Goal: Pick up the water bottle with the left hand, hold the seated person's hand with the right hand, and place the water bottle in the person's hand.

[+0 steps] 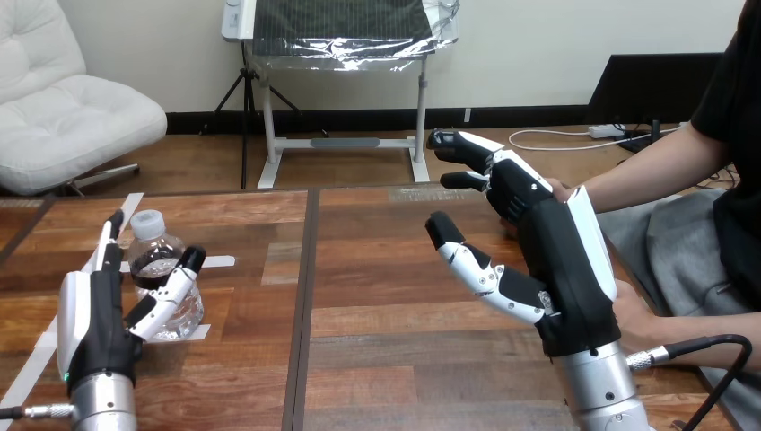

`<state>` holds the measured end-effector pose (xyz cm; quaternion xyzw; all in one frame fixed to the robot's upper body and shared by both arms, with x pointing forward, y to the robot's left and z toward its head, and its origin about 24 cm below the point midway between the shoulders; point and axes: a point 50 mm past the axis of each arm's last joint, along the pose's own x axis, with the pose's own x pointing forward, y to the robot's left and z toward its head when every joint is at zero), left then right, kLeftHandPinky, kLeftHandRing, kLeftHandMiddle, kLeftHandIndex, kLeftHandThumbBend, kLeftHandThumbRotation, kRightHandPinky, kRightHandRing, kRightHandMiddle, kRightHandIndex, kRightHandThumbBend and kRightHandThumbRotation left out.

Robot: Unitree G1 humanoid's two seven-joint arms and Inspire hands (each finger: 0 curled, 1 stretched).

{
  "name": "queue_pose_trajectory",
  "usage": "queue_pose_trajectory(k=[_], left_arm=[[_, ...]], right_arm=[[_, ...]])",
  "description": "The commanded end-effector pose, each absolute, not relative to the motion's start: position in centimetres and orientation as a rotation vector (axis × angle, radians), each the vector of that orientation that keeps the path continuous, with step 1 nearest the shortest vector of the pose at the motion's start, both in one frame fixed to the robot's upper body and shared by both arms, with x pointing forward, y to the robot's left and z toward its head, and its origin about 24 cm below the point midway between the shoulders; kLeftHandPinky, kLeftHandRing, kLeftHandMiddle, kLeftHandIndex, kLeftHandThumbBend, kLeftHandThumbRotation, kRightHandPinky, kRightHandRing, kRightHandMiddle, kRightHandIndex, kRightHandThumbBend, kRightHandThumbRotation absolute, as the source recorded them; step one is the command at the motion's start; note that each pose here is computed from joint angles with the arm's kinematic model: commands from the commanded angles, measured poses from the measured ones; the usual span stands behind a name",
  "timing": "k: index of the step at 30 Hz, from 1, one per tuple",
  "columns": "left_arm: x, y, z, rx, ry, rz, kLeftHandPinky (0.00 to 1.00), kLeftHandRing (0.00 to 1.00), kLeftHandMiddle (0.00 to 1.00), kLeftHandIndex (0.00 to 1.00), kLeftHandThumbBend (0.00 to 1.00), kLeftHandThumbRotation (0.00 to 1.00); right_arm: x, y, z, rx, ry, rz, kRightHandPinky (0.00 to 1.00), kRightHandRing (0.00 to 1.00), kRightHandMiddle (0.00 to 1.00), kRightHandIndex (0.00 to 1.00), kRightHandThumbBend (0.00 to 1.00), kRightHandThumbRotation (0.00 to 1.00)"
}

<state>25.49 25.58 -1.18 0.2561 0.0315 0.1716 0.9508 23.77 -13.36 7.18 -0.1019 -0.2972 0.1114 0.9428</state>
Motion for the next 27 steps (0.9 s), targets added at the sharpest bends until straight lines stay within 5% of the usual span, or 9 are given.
queue_pose_trajectory(k=[1,27], left_arm=[[27.26,25.42,0.84,0.486,-0.043,0.377,0.89,0.94,0.97,0.97,0.64,0.60],[28.20,25.77,0.69,0.451,0.036,0.432,0.95,0.98,1.00,1.00,0.78,0.45]], right_arm=[[24.54,-13.30,8.97,-0.208,-0.682,0.222,0.73,0.83,0.84,0.78,0.39,0.22],[24.55,-13.32,8.90,-0.198,-0.676,0.224,0.75,0.83,0.84,0.78,0.40,0.22]])
